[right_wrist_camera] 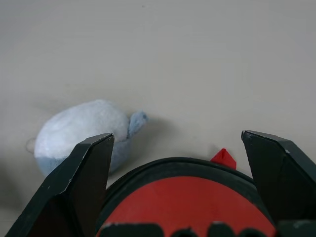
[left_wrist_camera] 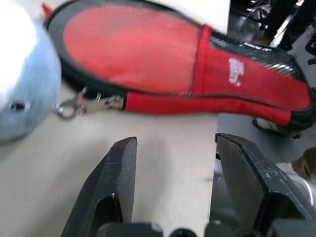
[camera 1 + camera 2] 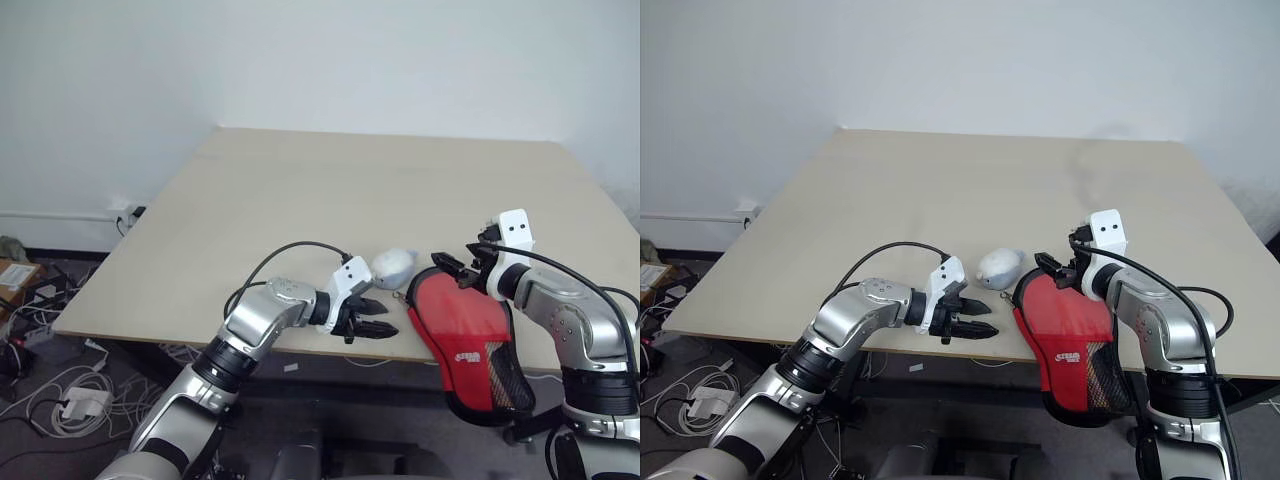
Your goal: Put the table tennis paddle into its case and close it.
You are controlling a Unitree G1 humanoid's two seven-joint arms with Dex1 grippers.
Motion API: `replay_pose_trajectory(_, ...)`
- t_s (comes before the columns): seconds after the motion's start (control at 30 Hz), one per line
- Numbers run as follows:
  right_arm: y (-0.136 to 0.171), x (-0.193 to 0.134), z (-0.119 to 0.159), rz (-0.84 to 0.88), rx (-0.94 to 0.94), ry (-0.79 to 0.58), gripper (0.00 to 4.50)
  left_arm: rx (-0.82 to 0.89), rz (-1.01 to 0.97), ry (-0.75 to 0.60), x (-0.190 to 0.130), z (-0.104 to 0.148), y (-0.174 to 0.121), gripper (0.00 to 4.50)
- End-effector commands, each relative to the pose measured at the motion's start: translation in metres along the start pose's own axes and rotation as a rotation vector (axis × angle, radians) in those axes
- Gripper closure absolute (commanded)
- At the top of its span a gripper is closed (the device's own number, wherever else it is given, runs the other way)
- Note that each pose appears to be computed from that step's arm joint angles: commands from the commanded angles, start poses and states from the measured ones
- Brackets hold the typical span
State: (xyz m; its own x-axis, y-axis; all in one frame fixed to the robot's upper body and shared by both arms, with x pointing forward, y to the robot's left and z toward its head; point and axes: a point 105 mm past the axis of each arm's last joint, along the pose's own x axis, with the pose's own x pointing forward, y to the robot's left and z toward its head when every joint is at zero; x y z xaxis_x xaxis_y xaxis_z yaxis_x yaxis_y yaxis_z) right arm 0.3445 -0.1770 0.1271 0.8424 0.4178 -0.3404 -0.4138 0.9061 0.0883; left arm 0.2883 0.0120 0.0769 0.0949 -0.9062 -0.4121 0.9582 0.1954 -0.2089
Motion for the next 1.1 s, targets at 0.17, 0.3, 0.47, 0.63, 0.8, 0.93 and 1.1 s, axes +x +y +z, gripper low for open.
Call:
replay_pose_trajectory(0.17, 0.009, 0.009, 0.020, 0.044, -0.016, -0.016, 0.03, 0.059, 0.018, -0.066, -0.009, 0.010, 0.000, 1.85)
replay_pose_trajectory(0.3, -0.007, 0.012, 0.034, -0.023, 0.020, -0.055, 0.03, 0.089, 0.010, -0.080, 0.003, 0.016, -0.003, 1.85)
replay_pose_trajectory(0.47, -0.017, 0.015, 0.042, -0.066, 0.062, -0.076, 0.03, 0.150, -0.030, -0.070, 0.028, 0.020, -0.008, 1.85)
replay_pose_trajectory(0.63, -0.003, 0.016, 0.032, 0.033, 0.082, -0.023, 0.03, 0.184, -0.058, -0.057, 0.044, 0.020, -0.012, 1.85)
replay_pose_trajectory(0.8, 0.017, 0.020, 0.017, 0.140, 0.115, 0.072, 0.03, 0.174, -0.049, -0.074, 0.046, 0.022, -0.011, 1.85)
replay_pose_trajectory(0.93, 0.035, 0.026, 0.009, 0.225, 0.136, 0.136, 0.03, 0.163, -0.046, -0.084, 0.037, 0.021, -0.009, 1.85)
replay_pose_trajectory(1.1, 0.031, 0.042, 0.006, 0.179, 0.134, 0.157, 0.03, 0.177, -0.026, -0.113, 0.032, 0.024, -0.006, 1.85)
